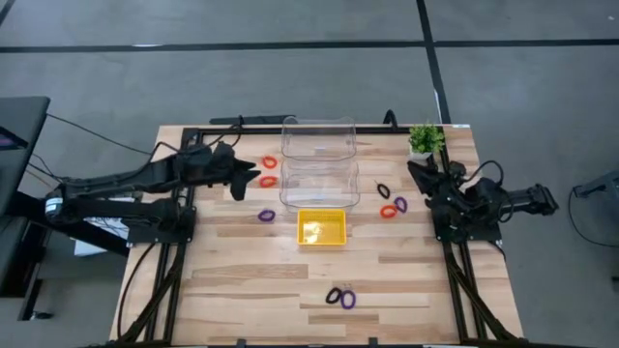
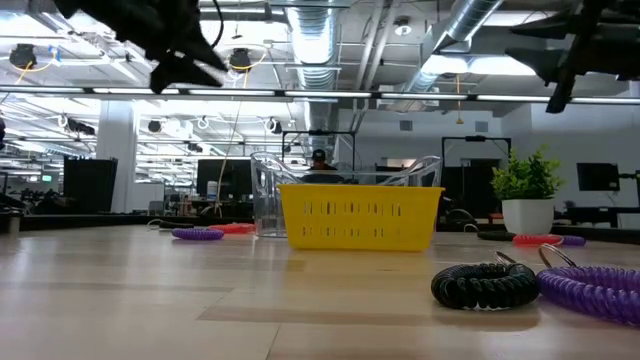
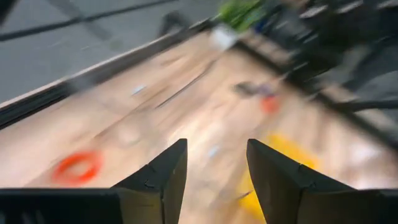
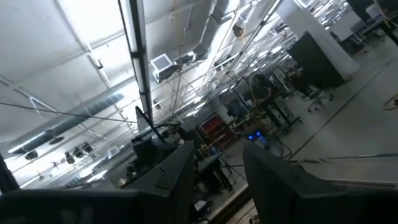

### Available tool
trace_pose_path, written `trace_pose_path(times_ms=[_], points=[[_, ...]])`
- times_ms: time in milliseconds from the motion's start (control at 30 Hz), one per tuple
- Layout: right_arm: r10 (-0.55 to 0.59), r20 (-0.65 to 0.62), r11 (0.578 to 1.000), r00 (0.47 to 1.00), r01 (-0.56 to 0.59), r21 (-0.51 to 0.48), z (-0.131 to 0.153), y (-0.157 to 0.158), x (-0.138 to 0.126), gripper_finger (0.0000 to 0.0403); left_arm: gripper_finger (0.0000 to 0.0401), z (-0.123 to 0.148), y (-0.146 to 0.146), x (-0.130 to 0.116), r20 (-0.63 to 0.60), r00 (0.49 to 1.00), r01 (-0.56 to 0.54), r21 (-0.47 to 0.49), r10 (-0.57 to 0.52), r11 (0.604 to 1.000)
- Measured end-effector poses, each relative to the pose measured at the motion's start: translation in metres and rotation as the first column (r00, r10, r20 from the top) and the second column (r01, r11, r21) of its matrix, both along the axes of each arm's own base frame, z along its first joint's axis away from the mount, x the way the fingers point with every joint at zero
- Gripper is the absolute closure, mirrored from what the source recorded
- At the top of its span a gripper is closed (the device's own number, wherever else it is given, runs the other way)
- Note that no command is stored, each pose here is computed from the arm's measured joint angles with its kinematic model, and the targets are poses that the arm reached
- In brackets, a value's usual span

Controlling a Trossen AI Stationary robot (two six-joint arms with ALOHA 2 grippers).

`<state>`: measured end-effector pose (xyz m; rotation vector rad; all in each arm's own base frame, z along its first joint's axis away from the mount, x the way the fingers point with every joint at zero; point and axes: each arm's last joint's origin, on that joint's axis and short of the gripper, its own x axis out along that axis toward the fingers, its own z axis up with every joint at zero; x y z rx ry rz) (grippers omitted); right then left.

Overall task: Sort spring keychains
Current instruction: Put the top left black spring keychain into the top transparent bin

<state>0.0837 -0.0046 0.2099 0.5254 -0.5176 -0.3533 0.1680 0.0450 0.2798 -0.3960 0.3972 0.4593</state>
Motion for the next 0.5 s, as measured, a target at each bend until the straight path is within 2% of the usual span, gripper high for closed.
trace_pose_path(times_ms=[100, 333, 400, 500], points=[[-0.005, -0.001, 1.0, 1.0, 0.005, 0.021, -0.001, -0.001, 0.0, 0.0273, 0.0237, -0.005, 0.003, -0.007, -0.141, 0.986, -0.097, -0.016, 0.094, 0.995], [-0.009, -0.034, 1.0, 0.999, 0.01, 0.024, -0.004, -0.002, 0.002, 0.0273, 0.0237, -0.027, 0.016, 0.002, -0.286, 0.932, -0.26, -0.097, 0.223, 0.961], [-0.01, -0.039, 1.0, 0.999, 0.011, 0.024, -0.005, -0.002, 0.002, 0.0273, 0.0237, -0.04, 0.021, 0.009, -0.364, 0.9, -0.298, -0.12, 0.237, 0.947], [-0.01, -0.038, 1.0, 0.999, 0.011, 0.024, -0.005, -0.002, 0.002, 0.0273, 0.0237, -0.06, 0.028, 0.02, -0.471, 0.859, -0.317, -0.183, 0.2, 0.931]])
